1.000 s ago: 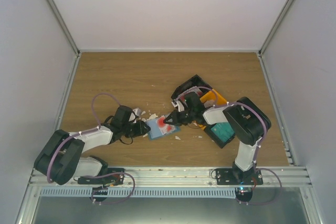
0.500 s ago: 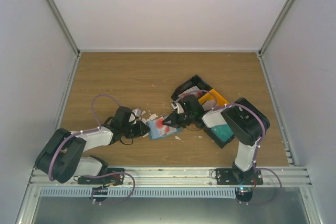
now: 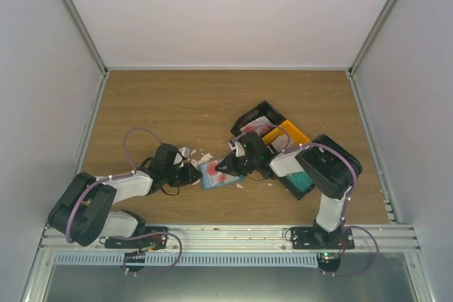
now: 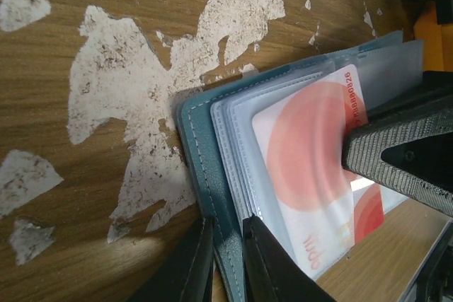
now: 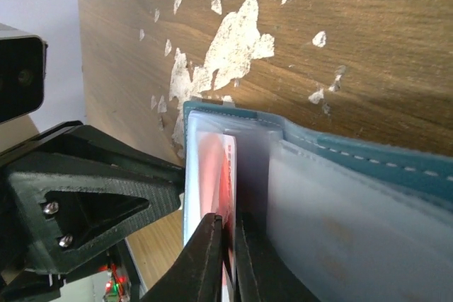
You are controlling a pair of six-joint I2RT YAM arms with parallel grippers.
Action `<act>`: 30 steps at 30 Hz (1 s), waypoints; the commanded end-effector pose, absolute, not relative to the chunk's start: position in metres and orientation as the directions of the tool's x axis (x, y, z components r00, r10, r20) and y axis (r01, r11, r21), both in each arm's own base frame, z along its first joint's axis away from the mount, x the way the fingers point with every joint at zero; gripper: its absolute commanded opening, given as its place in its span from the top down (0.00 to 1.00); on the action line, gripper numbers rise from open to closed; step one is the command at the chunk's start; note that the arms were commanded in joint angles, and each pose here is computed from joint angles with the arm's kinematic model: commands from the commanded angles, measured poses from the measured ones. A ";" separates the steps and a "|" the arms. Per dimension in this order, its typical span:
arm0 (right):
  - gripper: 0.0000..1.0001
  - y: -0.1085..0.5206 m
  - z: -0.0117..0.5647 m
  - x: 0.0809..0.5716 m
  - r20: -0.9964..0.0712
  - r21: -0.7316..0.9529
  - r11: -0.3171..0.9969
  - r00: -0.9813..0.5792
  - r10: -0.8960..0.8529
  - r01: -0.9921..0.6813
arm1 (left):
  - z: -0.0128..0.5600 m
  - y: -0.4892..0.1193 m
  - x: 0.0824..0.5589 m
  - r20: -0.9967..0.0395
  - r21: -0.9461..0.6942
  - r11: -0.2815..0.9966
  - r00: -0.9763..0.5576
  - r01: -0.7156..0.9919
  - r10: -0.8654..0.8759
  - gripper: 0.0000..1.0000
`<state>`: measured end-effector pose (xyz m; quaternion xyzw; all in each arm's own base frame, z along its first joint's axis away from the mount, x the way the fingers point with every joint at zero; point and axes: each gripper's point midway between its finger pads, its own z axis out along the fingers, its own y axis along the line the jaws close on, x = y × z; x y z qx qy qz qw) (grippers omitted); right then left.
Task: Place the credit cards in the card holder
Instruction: Insert the credit card into the card holder.
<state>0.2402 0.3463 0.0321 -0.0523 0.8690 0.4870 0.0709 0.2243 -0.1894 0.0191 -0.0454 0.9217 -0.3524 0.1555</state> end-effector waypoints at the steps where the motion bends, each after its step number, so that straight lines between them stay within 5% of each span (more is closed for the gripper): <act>1: 0.87 0.352 0.036 0.242 -0.202 0.806 0.566 -0.979 -0.012 -0.173 | 0.002 -0.184 0.208 -0.198 -0.639 0.769 -0.966 -0.002 -0.167 0.83; 5: 0.64 0.351 0.036 0.247 -0.226 0.756 0.626 -0.974 -0.019 -0.188 | 0.002 -0.183 0.209 -0.207 -0.629 0.777 -0.966 0.009 -0.156 0.83; 10: 0.51 0.354 0.045 0.245 -0.263 0.710 0.667 -0.964 -0.050 -0.228 | 0.006 -0.188 0.208 -0.206 -0.654 0.756 -0.967 0.021 -0.151 0.83; 23: 0.46 0.358 0.014 0.218 -0.261 0.529 0.812 -0.958 -0.121 -0.247 | 0.010 -0.195 0.206 -0.189 -0.689 0.724 -0.972 0.029 -0.141 0.83; 30: 0.43 0.349 0.055 0.240 -0.397 0.434 0.853 -0.911 -0.108 -0.290 | 0.016 -0.192 0.212 -0.230 -0.667 0.744 -0.963 0.050 -0.140 0.83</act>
